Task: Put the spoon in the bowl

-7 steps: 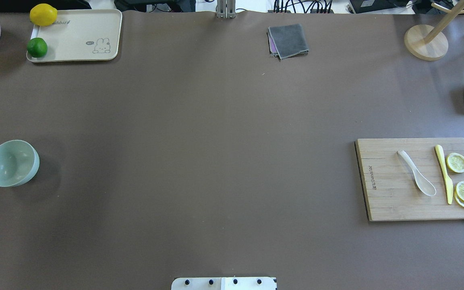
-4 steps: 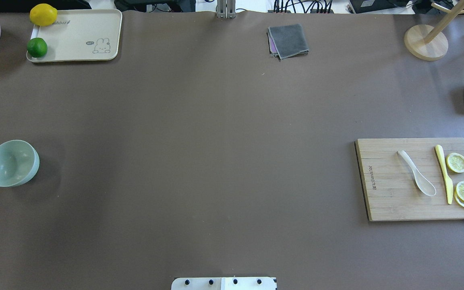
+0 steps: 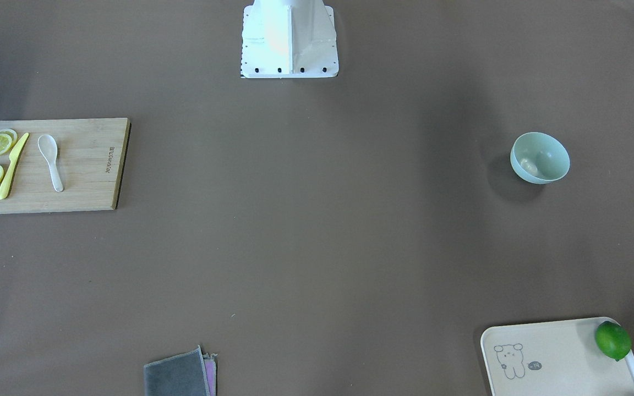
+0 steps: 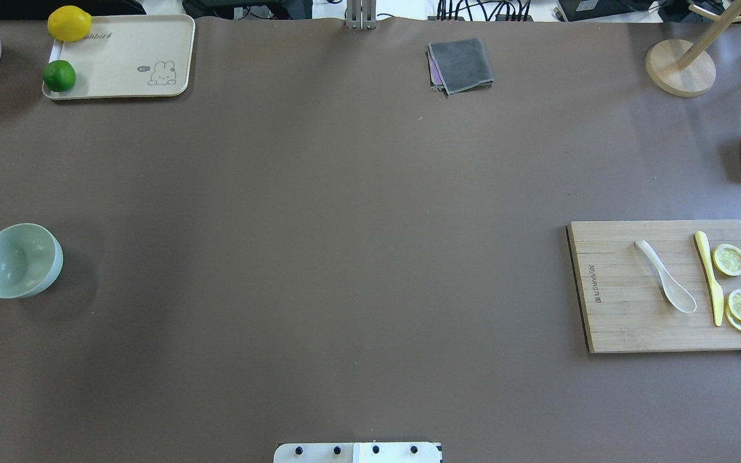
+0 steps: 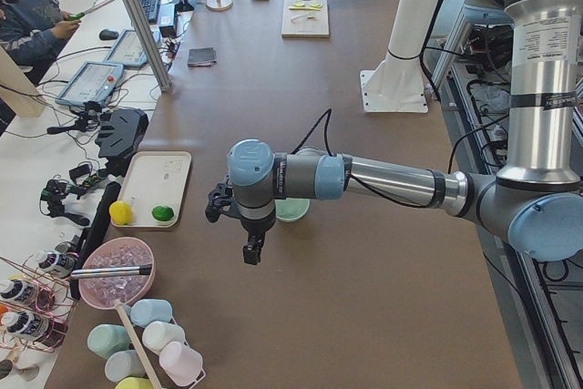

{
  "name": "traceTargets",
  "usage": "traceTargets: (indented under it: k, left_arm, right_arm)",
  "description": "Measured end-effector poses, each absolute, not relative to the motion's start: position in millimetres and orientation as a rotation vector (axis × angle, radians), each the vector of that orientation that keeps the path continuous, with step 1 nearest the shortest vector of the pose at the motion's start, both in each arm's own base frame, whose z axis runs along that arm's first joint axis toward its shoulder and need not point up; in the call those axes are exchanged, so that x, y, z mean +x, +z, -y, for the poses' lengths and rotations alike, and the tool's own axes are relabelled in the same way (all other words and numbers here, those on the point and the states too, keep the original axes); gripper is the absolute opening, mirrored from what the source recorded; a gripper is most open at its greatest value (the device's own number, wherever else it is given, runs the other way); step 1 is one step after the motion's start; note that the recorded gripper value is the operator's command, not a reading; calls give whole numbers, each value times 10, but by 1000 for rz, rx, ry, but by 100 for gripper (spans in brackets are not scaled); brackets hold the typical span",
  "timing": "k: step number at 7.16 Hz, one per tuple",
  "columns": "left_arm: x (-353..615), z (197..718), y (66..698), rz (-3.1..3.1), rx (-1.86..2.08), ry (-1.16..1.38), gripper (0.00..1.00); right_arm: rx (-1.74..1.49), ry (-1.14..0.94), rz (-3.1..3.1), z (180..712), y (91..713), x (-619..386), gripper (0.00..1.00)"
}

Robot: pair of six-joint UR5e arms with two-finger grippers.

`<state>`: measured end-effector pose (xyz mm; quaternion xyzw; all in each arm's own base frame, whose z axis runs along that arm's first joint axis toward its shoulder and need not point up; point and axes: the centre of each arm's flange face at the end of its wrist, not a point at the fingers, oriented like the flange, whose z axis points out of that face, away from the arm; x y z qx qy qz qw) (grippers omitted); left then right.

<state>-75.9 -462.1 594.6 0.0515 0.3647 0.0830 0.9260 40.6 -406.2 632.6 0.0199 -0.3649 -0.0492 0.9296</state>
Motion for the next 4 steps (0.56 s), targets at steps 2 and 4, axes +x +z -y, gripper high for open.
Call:
traceTargets:
  k: [2,4]
  left_arm:
    - [-759,4622,5946,-748,110,172,98]
    - [-758,4627,5911,-748,127,181,98]
  right_arm:
    - [47,-102,751,4065,6314,403,100]
    - [57,-106,763,4045,6255,399,100]
